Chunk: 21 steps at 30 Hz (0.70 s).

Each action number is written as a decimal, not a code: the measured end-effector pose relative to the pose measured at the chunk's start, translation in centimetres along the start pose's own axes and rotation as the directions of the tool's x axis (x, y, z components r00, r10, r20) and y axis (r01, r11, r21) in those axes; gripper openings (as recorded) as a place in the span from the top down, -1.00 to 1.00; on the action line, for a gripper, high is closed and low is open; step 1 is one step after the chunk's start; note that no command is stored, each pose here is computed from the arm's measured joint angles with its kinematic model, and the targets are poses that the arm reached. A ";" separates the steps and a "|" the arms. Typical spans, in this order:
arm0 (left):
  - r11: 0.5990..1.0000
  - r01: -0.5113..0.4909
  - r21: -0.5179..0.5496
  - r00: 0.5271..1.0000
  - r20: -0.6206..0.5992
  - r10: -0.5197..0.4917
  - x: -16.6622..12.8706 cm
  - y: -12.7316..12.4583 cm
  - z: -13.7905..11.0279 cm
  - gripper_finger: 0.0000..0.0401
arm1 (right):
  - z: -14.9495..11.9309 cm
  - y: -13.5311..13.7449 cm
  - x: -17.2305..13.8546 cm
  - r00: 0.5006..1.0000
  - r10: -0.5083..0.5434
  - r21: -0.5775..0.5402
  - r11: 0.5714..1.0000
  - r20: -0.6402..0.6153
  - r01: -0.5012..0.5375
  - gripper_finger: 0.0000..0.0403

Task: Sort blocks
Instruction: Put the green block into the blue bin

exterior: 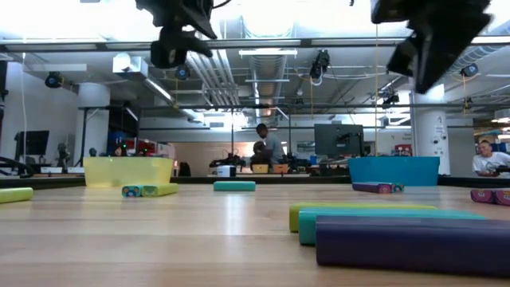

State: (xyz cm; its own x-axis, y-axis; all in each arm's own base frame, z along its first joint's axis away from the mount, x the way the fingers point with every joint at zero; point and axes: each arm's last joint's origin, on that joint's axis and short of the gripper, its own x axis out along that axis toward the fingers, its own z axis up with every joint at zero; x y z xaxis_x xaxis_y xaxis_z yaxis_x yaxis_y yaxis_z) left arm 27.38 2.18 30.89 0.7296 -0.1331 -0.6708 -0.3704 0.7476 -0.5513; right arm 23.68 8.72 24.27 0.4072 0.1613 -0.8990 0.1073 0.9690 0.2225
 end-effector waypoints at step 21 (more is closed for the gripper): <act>0.981 -0.061 0.182 0.987 -0.137 0.087 0.4 -1.5 -3.1 0.51 | 2.0 8.9 8.6 0.996 0.005 0.046 0.999 -0.089 -0.001 0.86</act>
State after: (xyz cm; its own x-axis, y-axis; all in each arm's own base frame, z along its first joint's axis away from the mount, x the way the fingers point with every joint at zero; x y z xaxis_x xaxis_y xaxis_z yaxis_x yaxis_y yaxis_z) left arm 26.41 -0.99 29.88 0.6086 -0.1558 -0.7780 -0.3038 0.8600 -0.4099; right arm 29.96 18.36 19.31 0.3258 0.1824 -0.9277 0.1489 0.9591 0.2408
